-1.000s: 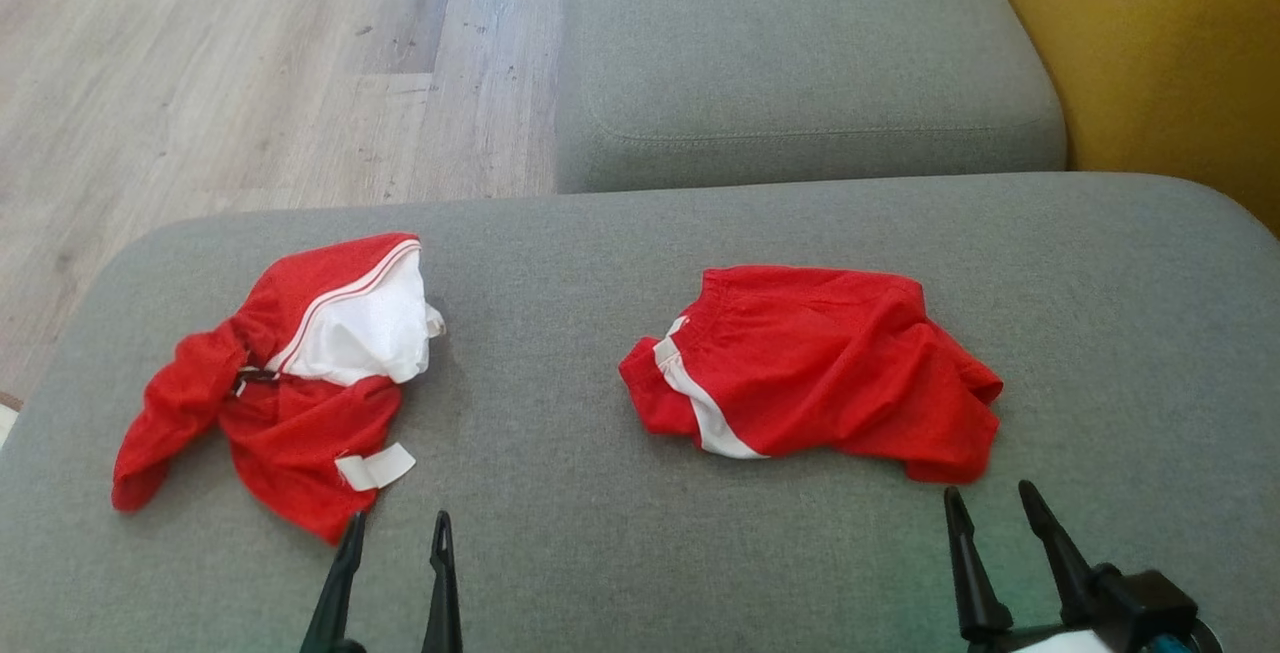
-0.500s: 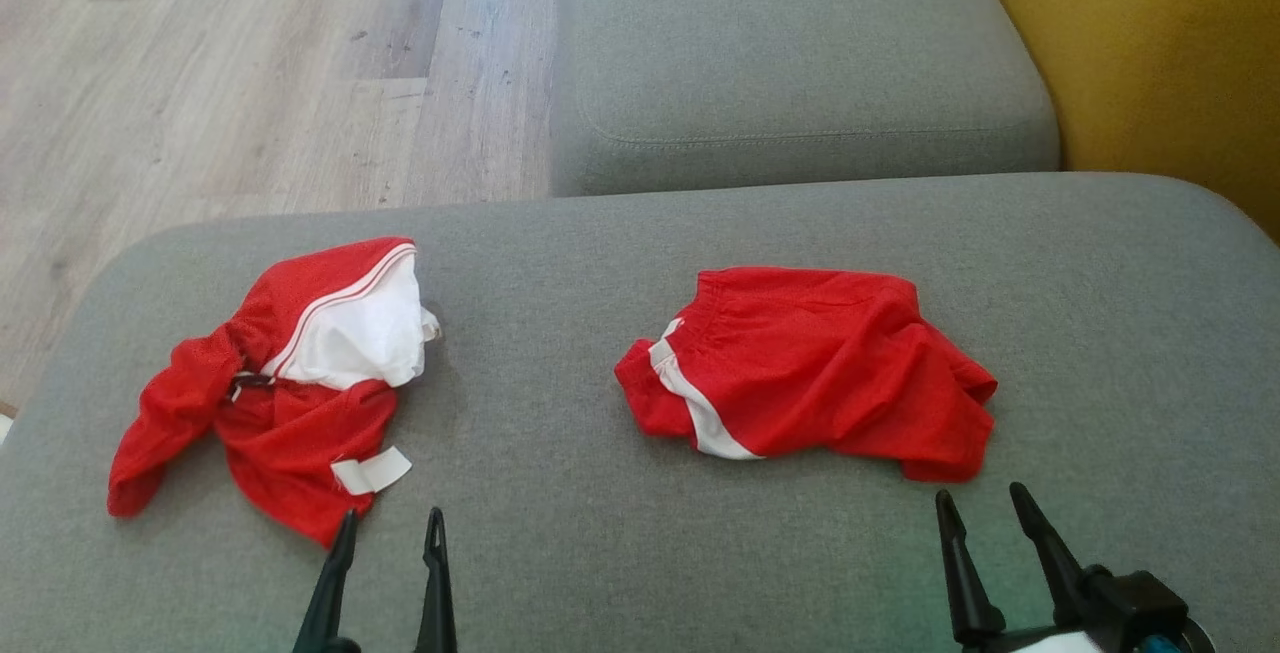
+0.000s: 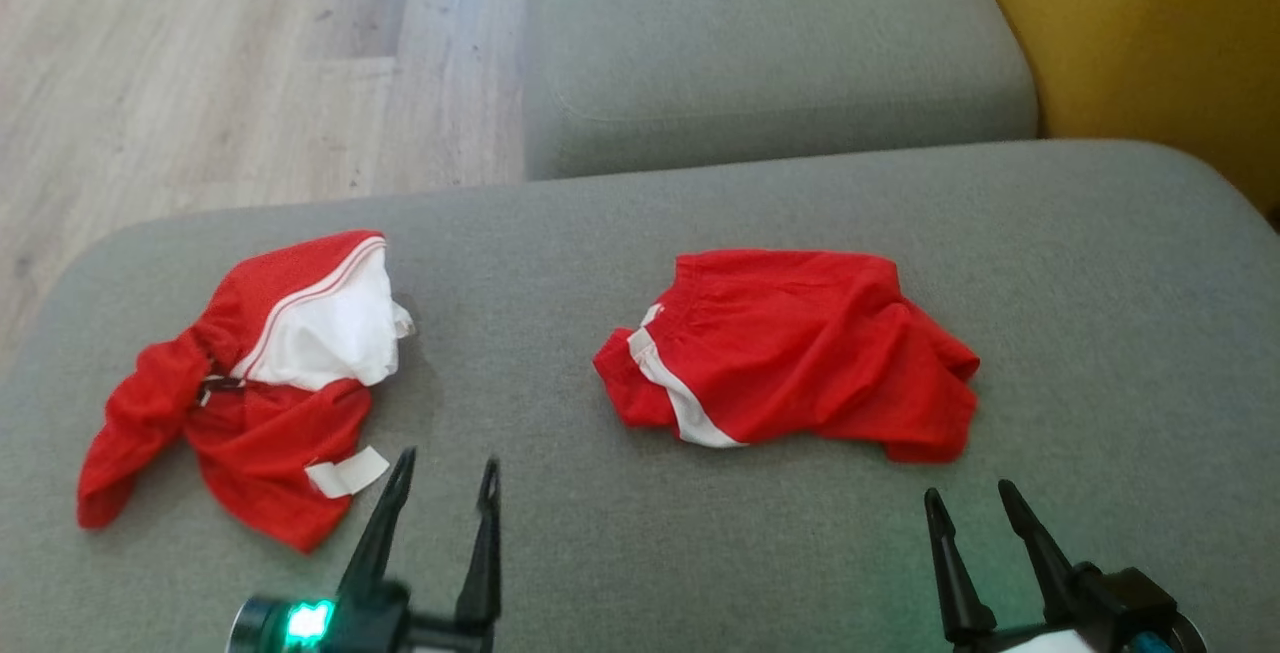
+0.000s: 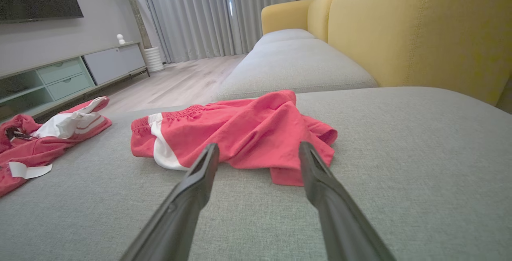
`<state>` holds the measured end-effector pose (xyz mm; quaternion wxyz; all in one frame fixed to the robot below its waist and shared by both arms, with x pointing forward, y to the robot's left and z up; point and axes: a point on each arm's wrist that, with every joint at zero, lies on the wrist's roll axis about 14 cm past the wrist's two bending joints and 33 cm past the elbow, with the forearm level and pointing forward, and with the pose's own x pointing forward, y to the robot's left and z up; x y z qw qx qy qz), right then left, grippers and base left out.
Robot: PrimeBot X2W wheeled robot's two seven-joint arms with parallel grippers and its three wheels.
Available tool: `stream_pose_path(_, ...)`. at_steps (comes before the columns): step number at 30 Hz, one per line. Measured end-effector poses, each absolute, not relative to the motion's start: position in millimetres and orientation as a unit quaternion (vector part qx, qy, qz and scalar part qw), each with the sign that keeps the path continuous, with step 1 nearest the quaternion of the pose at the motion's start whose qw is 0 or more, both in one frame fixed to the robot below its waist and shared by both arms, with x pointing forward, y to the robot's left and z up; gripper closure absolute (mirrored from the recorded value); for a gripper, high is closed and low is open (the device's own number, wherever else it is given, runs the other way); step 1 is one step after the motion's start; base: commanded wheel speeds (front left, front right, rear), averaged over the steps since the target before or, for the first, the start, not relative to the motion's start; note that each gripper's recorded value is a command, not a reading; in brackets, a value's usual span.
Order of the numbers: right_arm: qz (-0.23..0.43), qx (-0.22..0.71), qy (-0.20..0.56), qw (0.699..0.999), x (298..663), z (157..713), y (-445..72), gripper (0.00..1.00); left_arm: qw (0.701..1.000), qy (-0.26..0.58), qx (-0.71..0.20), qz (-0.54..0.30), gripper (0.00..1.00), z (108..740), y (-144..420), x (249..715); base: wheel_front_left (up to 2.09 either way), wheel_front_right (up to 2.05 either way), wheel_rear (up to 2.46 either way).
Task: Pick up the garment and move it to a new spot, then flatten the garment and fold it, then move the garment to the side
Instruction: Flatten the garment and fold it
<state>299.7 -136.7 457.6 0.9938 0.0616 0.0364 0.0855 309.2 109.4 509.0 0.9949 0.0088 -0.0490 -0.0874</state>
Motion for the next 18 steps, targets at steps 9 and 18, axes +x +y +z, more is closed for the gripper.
stream_pose_path(9,0.073,0.053,0.053,0.995,313,449,-144,0.0,0.971,-0.013,0.048,-0.234,0.0,492,32,371,0.0,0.0,0.0)
stream_pose_path(18,0.062,0.048,0.072,0.994,332,439,-150,0.0,0.945,0.092,0.119,-0.29,0.0,467,-9,441,0.0,0.0,0.0)
